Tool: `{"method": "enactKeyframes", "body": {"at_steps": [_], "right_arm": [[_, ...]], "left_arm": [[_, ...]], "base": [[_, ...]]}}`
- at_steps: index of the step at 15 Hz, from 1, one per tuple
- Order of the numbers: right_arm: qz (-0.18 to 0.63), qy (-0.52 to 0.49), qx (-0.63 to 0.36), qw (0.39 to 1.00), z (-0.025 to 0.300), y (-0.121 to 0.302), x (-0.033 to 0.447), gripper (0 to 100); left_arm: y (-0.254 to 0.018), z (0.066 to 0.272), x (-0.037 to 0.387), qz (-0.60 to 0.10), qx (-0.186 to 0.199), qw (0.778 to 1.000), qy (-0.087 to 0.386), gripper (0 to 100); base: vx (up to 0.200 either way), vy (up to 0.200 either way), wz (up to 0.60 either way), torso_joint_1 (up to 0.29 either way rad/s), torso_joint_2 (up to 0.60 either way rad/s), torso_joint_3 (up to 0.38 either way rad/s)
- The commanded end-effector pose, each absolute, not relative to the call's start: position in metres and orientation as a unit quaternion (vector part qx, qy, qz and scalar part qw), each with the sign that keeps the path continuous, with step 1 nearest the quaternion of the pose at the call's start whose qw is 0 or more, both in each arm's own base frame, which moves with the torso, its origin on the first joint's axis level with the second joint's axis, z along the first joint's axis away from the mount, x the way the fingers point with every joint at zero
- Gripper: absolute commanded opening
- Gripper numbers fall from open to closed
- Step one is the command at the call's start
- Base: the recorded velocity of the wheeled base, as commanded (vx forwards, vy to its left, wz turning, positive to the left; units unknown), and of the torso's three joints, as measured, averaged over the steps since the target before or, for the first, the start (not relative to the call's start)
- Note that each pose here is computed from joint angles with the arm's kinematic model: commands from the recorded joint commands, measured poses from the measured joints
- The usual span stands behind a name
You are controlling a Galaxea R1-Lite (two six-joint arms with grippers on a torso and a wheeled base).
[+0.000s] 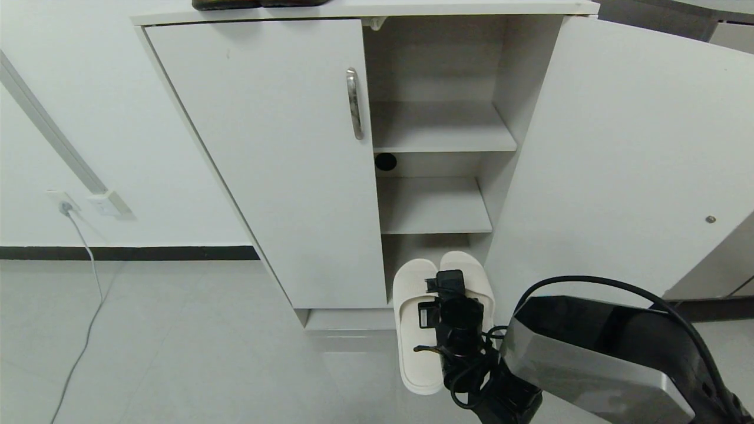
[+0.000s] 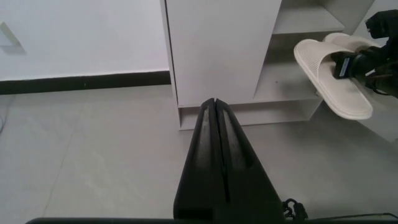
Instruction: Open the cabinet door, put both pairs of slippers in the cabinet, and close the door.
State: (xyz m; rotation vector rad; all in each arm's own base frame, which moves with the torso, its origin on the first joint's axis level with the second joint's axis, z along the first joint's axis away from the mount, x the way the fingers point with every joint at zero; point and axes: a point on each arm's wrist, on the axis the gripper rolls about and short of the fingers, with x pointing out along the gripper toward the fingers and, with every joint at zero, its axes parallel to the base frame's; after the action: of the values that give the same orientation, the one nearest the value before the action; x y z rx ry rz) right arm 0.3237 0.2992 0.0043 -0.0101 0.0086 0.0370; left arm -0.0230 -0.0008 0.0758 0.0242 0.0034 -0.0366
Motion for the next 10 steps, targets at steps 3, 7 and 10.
{"method": "enactKeyframes", "body": {"at_steps": [3, 7, 10], "right_arm": [[0.016, 0.002, -0.007, 1.0, -0.0013, 0.2983, 0.3256, 0], [0.016, -0.019, -0.009, 1.0, 0.0049, 0.2984, 0.3257, 0], [0.016, -0.018, -0.01, 1.0, 0.004, 0.2974, 0.3266, 0]], "left_arm": [[-0.0008, 0.0753, -0.0228, -0.018, 0.011, 1.0, 0.003, 0], [-0.0008, 0.0757, -0.0229, -0.018, 0.011, 1.0, 0.002, 0], [-0.0008, 0.0757, -0.0229, -0.018, 0.011, 1.0, 0.002, 0]], "base": [[0.0, 0.0, 0.0, 0.0, 0.0, 0.0], [0.0, 0.0, 0.0, 0.0, 0.0, 0.0], [0.067, 0.0, 0.0, 0.002, 0.0, -0.001]]}}
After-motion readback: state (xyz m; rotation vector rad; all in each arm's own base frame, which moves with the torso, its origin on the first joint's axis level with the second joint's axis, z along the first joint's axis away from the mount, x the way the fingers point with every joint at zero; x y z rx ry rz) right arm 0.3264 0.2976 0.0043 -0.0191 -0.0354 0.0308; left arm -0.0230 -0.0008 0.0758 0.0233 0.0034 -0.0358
